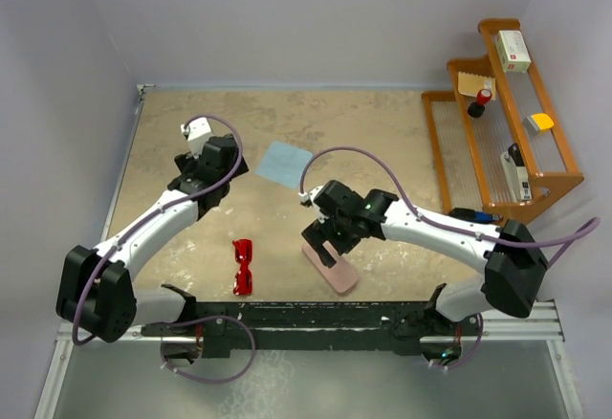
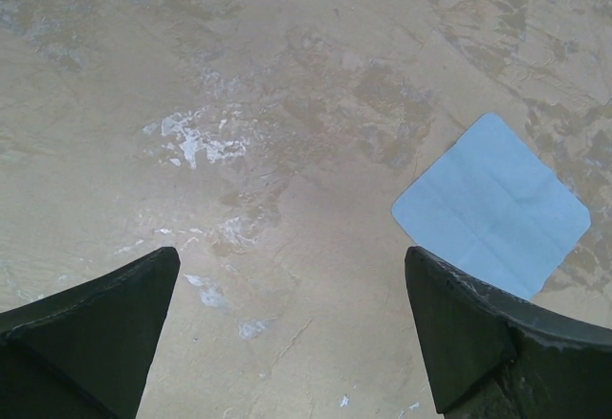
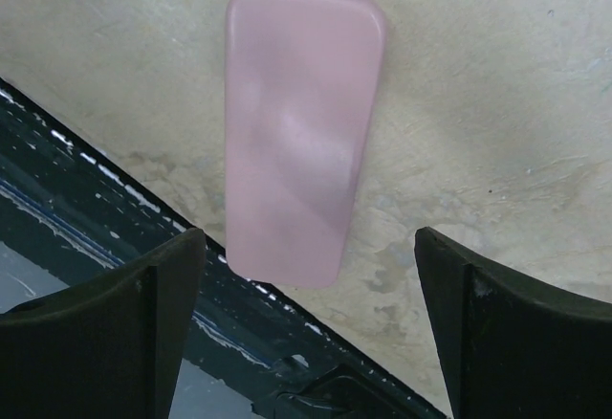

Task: Organize the sunglasses
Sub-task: Pick up the sunglasses case from the center of the board.

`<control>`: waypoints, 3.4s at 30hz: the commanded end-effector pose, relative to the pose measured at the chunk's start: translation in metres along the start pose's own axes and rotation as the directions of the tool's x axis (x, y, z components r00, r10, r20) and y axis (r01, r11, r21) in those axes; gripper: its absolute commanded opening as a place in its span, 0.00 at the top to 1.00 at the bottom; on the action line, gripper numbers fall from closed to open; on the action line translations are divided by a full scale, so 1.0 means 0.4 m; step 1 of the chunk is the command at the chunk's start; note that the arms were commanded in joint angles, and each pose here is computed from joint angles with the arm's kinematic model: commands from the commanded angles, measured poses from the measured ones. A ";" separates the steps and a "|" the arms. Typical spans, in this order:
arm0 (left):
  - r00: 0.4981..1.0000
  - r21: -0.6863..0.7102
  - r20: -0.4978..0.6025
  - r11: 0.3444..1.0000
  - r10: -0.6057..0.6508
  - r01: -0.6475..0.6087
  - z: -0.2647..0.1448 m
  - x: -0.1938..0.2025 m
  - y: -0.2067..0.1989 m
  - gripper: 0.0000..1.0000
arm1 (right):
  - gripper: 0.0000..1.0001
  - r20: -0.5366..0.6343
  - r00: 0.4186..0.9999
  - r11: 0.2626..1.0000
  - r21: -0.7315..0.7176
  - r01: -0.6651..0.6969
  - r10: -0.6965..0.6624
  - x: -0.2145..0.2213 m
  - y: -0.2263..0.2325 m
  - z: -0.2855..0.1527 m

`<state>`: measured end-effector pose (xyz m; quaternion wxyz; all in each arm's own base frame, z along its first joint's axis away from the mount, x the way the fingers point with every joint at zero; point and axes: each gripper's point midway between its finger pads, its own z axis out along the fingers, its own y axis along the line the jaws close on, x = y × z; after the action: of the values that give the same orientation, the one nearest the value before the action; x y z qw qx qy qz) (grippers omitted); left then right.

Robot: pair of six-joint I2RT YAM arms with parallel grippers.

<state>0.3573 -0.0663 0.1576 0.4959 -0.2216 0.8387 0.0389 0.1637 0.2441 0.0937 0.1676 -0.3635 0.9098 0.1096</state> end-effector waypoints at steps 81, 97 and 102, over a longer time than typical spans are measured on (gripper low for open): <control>0.999 0.016 0.005 0.999 -0.040 0.040 -0.032 -0.001 0.025 0.00 | 0.49 -0.206 0.978 0.998 0.043 0.051 -0.041 0.143 0.092 0.194; 0.999 0.023 0.004 0.999 -0.043 0.043 -0.034 -0.002 0.023 0.00 | 0.43 -0.206 0.978 0.996 0.067 0.059 -0.044 0.156 0.095 0.192; 0.999 0.023 0.003 0.999 -0.044 0.043 -0.035 -0.003 0.023 0.02 | 1.00 -0.192 0.981 0.996 0.081 0.048 -0.032 0.152 0.090 0.189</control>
<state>0.3408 -0.0632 0.1548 0.4869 -0.2247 0.8436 0.0294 0.1237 0.2582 0.0119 0.1099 -0.3900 0.9135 0.0364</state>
